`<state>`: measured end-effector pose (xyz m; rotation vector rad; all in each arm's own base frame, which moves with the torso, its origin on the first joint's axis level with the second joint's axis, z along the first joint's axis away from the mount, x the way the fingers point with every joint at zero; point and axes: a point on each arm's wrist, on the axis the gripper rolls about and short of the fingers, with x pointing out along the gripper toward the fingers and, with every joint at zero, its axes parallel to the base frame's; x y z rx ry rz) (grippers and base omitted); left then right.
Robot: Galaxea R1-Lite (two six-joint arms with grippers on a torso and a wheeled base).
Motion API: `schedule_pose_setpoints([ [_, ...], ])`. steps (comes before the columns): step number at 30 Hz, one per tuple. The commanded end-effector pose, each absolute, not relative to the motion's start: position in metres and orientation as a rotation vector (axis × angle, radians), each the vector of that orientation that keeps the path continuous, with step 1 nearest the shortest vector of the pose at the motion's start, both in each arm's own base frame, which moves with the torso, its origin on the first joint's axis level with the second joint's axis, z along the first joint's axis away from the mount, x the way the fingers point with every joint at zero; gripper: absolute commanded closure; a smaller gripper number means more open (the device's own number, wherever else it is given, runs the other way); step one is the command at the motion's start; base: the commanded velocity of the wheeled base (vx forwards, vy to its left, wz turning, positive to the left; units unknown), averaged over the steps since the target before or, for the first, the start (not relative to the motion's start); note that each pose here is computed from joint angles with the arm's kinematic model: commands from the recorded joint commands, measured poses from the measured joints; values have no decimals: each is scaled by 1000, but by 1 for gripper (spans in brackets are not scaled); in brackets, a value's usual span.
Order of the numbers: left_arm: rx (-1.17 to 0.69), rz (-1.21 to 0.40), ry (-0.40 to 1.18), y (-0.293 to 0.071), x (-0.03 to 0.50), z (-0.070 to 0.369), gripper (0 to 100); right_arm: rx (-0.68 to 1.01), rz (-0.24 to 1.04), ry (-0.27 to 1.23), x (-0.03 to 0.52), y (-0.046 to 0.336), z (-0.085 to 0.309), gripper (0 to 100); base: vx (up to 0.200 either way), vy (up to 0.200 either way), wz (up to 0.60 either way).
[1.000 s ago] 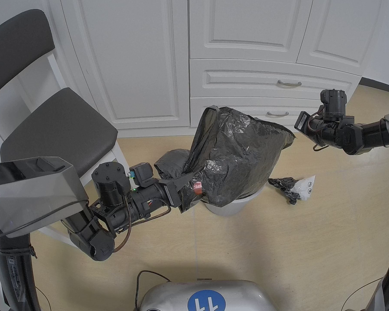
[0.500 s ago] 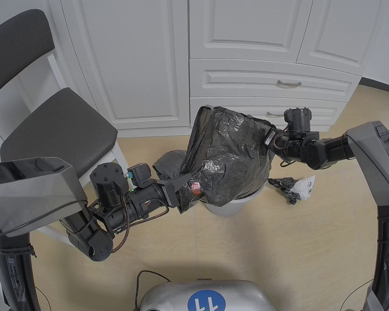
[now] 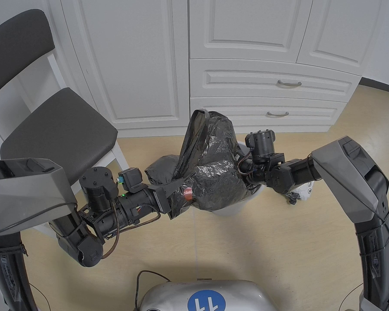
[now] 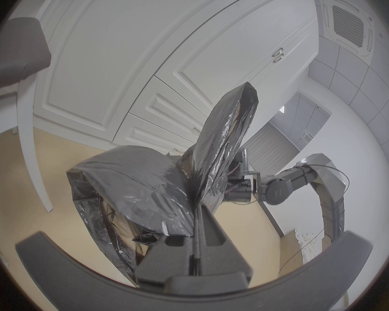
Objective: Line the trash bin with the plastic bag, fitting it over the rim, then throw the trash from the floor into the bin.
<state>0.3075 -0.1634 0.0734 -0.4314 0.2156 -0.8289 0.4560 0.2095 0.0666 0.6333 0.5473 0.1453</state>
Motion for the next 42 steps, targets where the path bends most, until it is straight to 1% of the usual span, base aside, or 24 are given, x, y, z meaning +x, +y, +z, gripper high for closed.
schedule_pose_setpoints([
  [1, -434, -826, 189, -159, 305, 84, 100, 613, 150, 595, 453, 223, 44, 100, 0, 0, 0],
  [5, -437, -830, 188, -161, 309, 82, 100, 605, 119, 597, 460, 219, 32, 100, 0, 0, 0],
  [7, -443, -833, 185, -166, 316, 79, 100, 603, 77, 605, 468, 209, 27, 100, 0, 0, 0],
  [9, -443, -835, 181, -168, 319, 78, 100, 601, 61, 606, 471, 206, 28, 100, 0, 0, 0],
  [10, -443, -842, 166, -173, 327, 77, 100, 602, 25, 602, 479, 196, 33, 100, 0, 0, 0],
  [11, -443, -842, 166, -173, 327, 77, 100, 602, 25, 602, 479, 196, 33, 100, 0, 0, 0],
  [14, -443, -858, 158, -185, 339, 80, 100, 608, -26, 584, 487, 178, 46, 100, 0, 0, 0],
  [15, -443, -858, 165, -187, 340, 80, 100, 609, -30, 584, 488, 176, 48, 100, 0, 0, 0],
  [17, -441, -863, 197, -196, 345, 82, 100, 614, -42, 566, 487, 165, 67, 100, 0, 0, 0],
  [18, -441, -863, 197, -196, 345, 82, 100, 614, -42, 566, 487, 165, 67, 100, 0, 0, 0],
  [19, -439, -865, 221, -204, 351, 83, 100, 616, -50, 560, 485, 158, 81, 100, 0, 0, 0],
  [21, -432, -870, 239, -212, 356, 83, 100, 614, -60, 566, 482, 153, 90, 100, 0, 0, 0],
  [27, -429, -810, 246, -223, 375, 83, 100, 594, -61, 557, 480, 147, 103, 100, 0, 0, 0],
  [30, -424, -785, 282, -232, 384, 79, 100, 606, -59, 516, 473, 138, 127, 100, 0, 0, 0],
  [33, -422, -780, 285, -242, 388, 78, 100, 609, -57, 498, 467, 133, 142, 100, 0, 0, 0],
  [37, -413, -754, 302, -265, 399, 74, 100, 594, -56, 469, 457, 123, 161, 100, 0, 0, 0],
  [39, -410, -745, 305, -268, 401, 74, 100, 590, -53, 466, 454, 122, 164, 100, 0, 0, 0],
  [42, -379, -709, 335, -284, 413, 75, 100, 582, -50, 453, 447, 117, 175, 100, 0, 0, 0],
])
